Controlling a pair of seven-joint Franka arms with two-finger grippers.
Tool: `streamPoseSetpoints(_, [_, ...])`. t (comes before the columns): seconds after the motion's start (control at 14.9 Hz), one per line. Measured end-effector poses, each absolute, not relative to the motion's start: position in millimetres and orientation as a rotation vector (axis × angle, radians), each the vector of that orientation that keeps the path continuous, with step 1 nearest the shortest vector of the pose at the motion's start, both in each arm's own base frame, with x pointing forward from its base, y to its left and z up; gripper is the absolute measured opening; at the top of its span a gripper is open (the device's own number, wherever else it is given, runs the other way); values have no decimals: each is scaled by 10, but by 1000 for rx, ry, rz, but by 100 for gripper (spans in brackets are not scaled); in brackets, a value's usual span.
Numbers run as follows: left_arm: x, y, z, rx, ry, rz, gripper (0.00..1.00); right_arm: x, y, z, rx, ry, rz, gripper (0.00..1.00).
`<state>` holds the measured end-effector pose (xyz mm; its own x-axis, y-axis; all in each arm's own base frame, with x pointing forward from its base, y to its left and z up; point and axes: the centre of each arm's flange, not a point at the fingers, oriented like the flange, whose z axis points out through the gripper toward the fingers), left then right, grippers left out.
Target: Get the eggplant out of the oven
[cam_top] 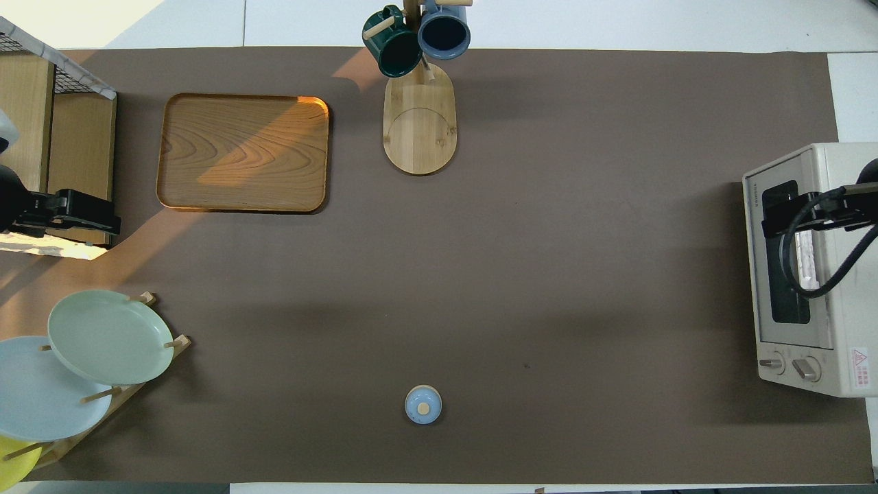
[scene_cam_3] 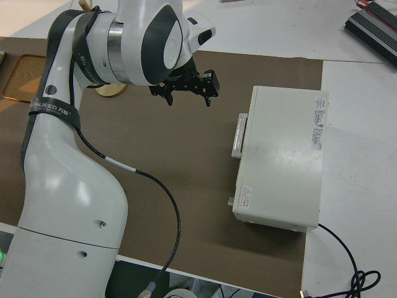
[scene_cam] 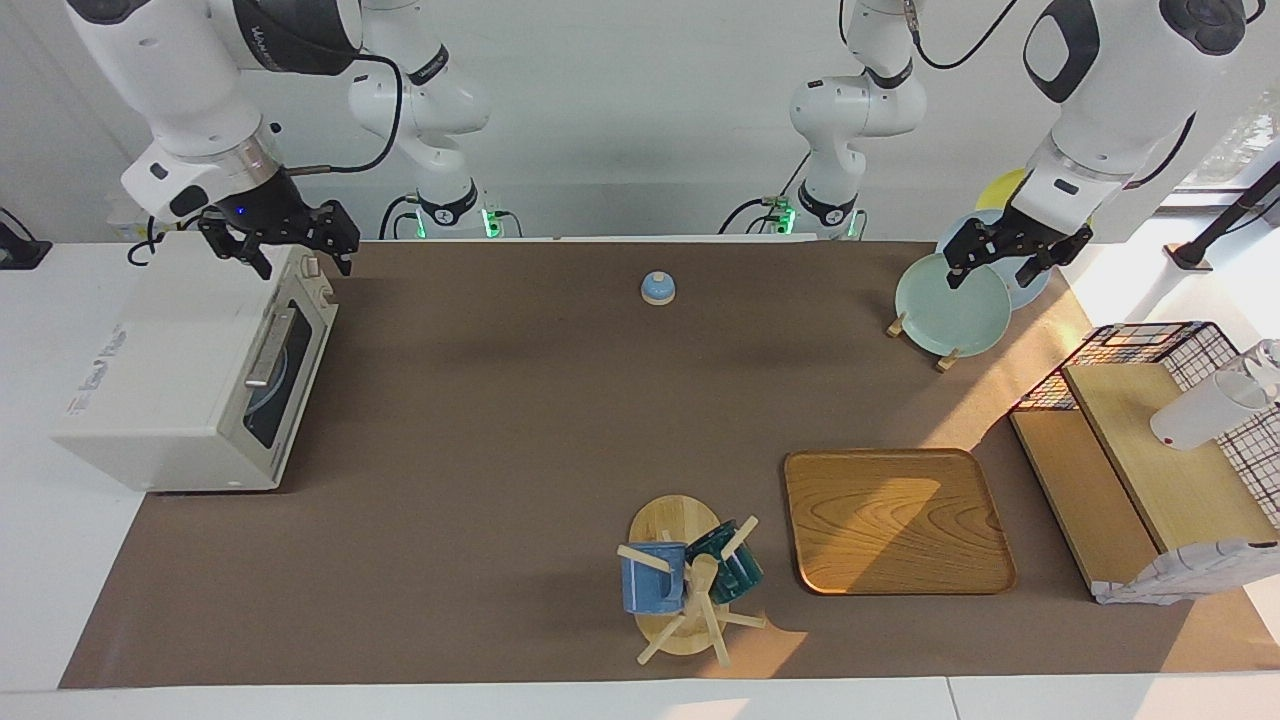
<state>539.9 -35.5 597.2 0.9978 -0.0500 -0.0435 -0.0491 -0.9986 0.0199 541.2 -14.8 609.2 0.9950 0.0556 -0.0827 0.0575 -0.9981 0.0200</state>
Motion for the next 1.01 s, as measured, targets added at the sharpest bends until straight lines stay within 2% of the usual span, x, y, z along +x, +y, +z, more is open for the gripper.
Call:
streamPoseSetpoints(0.67, [5399, -355, 5972, 3121, -77, -69, 100, 5414, -129, 6092, 3115, 125, -128, 100])
streamPoseSetpoints(0.74, [5399, -355, 5972, 3121, -77, -69, 100, 5414, -126, 6091, 3114, 157, -128, 93])
streamPoseSetpoints(1.01, [5399, -355, 5972, 3121, -77, -69, 100, 5412, -126, 6034, 3111, 242, -146, 47])
